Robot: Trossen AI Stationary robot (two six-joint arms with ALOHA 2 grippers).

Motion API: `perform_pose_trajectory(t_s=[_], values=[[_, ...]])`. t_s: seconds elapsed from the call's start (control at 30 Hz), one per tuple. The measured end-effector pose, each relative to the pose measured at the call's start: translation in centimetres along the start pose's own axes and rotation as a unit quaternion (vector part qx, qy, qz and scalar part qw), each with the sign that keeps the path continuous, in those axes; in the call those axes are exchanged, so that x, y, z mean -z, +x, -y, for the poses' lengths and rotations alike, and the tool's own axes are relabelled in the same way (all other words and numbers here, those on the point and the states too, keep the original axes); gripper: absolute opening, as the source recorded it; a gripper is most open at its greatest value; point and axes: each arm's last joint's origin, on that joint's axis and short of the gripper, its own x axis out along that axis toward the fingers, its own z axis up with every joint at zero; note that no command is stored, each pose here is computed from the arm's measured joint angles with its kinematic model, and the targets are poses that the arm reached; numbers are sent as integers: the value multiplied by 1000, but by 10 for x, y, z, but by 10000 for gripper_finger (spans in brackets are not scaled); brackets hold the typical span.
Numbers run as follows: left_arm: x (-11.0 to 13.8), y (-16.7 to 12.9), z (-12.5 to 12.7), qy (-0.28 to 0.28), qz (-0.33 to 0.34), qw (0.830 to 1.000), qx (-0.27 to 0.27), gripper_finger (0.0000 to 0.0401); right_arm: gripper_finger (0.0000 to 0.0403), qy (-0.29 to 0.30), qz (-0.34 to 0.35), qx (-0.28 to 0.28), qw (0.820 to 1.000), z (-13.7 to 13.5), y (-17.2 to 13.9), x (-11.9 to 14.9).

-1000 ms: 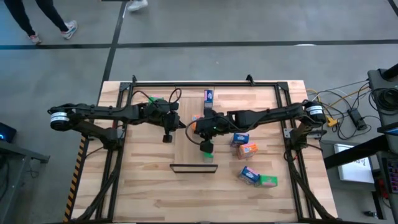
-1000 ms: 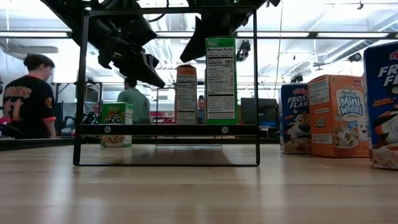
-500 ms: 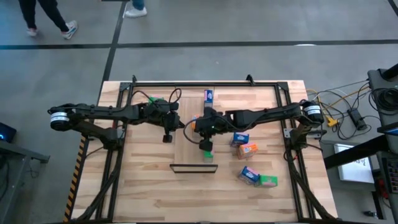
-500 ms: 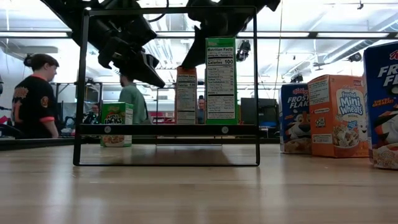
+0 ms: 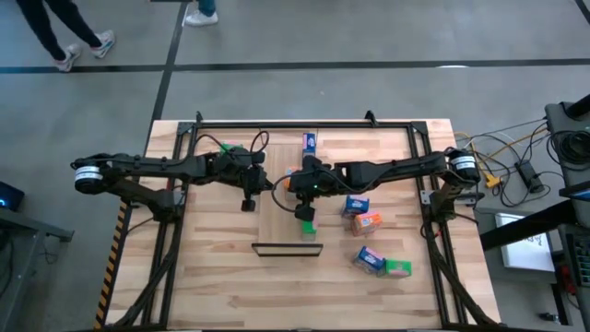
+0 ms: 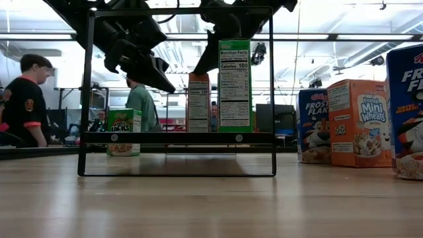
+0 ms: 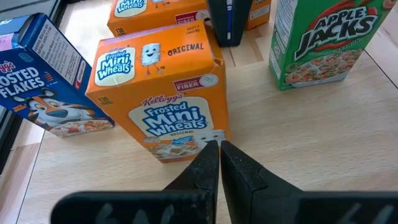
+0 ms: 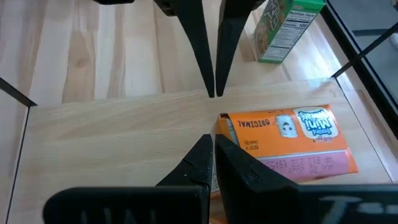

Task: Stack cereal on shelf
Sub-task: Put the top orange cereal box on the shelf aligned with the other orange cereal box, then put the top blue cereal box on the shelf aligned with the other blue cereal box

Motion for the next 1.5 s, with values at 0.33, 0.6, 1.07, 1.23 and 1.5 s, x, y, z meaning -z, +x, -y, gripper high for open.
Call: perform_pose_trajectory(t_s=[0.33,0.6,1.07,1.23,1.5], values=[[-1,-4,0,1,4,1000,-1,0,9,24,15,-16,999,-3,-34,-8],[-5,-18,1,-12,18,1000,-5,0,9,84,-65,-49,993,-7,-65,4],[-9,-26,2,-38,32,999,-9,0,12,157,-284,18,946,2,-103,44],[-9,-26,2,-38,32,999,-9,0,48,157,-313,2,937,1,-101,48],[-8,-25,2,-38,31,999,-8,0,169,104,-322,-10,941,-2,-100,51]])
